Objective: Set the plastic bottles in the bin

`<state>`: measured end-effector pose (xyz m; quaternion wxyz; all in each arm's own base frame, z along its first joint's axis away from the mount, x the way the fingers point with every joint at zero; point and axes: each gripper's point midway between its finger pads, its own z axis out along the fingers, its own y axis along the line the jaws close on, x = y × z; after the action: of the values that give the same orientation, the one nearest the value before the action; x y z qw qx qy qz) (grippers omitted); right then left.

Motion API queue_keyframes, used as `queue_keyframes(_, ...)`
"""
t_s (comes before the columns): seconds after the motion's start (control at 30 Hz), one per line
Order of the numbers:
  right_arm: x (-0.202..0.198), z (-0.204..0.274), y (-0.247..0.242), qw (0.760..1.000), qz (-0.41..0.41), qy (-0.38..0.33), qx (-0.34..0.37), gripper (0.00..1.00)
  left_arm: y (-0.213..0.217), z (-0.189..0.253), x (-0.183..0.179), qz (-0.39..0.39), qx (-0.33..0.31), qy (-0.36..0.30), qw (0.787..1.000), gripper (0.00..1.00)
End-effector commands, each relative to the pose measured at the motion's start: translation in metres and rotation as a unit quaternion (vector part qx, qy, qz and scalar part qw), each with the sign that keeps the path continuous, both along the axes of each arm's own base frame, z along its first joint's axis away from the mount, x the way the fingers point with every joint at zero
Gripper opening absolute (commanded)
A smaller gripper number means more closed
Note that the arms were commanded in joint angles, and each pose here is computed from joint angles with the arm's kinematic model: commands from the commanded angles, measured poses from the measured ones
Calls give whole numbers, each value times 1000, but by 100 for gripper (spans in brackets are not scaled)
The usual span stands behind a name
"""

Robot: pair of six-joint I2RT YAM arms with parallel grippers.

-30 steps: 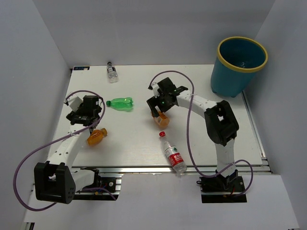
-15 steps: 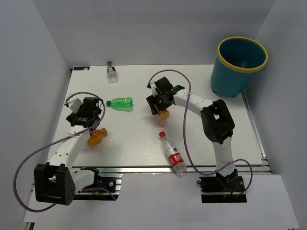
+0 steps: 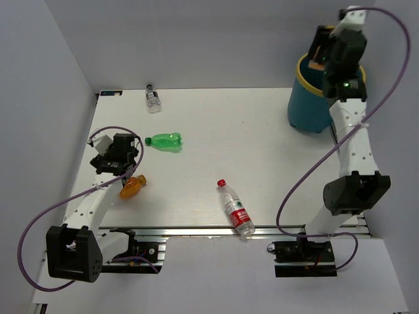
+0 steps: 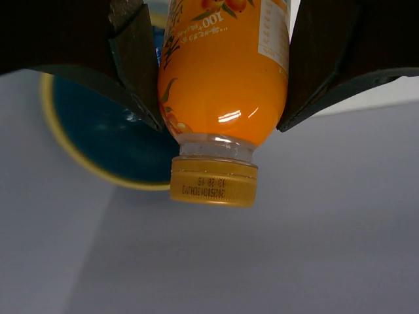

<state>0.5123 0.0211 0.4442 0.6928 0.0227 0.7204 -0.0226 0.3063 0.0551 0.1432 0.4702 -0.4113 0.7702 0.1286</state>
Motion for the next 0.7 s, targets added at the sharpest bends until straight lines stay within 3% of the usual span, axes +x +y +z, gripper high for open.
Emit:
queue_keyframes(0.0,35,-8,-51,997,-82,-2,10,51,4,10,2,3,6,-19,1000,98)
queue_keyframes(0.13,61,-28,-98,994,-105,41,16,57,7,11,3,11,13,-13,1000,98)
queue_keyframes(0.17,67,-38,-102,993,-108,51,14,74,6,11,3,11,13,-11,1000,98)
queue_keyframes(0.23,66,-39,-104,993,-101,55,13,89,5,12,5,8,11,-10,1000,98)
queue_keyframes(0.4,41,-12,-97,996,-89,22,11,89,1,8,7,-6,5,-10,1000,98)
queue_keyframes(0.47,28,3,-80,999,-47,15,16,89,0,8,9,-9,4,-10,1000,98)
queue_keyframes(0.53,9,10,-43,999,34,20,13,89,-1,8,10,-13,2,-10,1000,98)
queue_keyframes(0.67,-31,-4,35,991,121,45,-26,89,-6,5,9,-22,-8,-12,1000,98)
